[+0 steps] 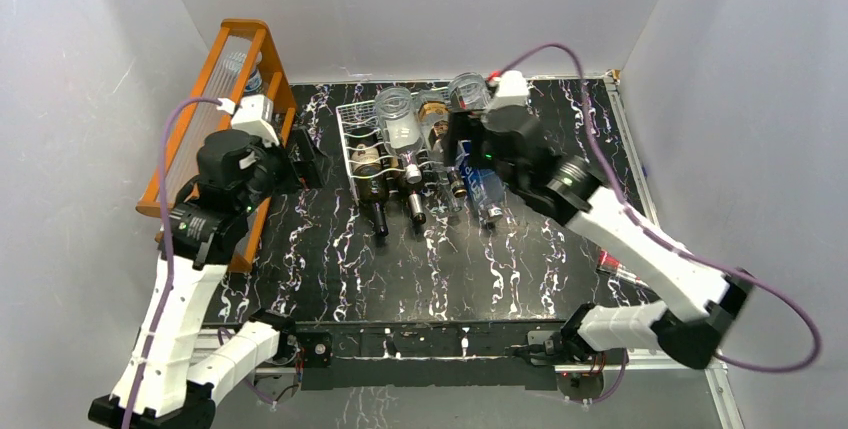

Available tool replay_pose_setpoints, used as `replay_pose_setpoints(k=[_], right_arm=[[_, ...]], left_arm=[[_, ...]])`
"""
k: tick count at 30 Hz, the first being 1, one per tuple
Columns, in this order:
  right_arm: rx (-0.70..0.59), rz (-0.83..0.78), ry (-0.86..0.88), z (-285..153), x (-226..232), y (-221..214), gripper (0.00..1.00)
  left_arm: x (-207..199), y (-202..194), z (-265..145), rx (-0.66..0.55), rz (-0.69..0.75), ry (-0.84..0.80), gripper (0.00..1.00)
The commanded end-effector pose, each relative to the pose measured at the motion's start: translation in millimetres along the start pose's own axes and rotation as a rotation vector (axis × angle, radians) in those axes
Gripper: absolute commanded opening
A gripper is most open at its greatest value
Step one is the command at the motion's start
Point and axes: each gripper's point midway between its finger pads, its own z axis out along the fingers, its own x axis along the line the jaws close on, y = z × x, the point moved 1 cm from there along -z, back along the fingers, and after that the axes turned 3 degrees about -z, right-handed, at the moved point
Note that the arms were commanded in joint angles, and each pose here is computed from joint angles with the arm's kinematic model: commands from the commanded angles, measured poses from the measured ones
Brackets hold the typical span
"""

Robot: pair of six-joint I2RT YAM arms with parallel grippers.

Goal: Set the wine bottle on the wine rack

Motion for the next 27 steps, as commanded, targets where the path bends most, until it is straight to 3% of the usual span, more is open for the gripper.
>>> replay_pose_setpoints(k=[1,6,11,20,27], right_arm=[[-0.162,-0.021,-0.115,-63.1,-47.7,34.5,0.98],[-0.307,0.018,-0.237,-138.3,-96.9,68.1,0.98],[-0.412,0.062,-0.358,-183.1,-134.1,82.8,0.98],[-0.451,0.097,-0.361,-204.9,-142.6,91.9,0.98],[-0.459,0.112,-0.352,-204.1,-142.1,90.2,0.98]], left_arm=[[-16.1,54.4,-37.7,-0.198,0.054,-0.045,0.98],[-24.0,86.8,-69.8,-0.309,0.084,-0.054,0.98],[-41.0,118.1,-104.7,-0.411,0.090,-0.112,0.98],[-45.0,140.8,-131.6,-0.503,0.104,-0.111,0.98],[-43.3,138.2,-129.1,-0.495,0.117,-0.105,0.98]])
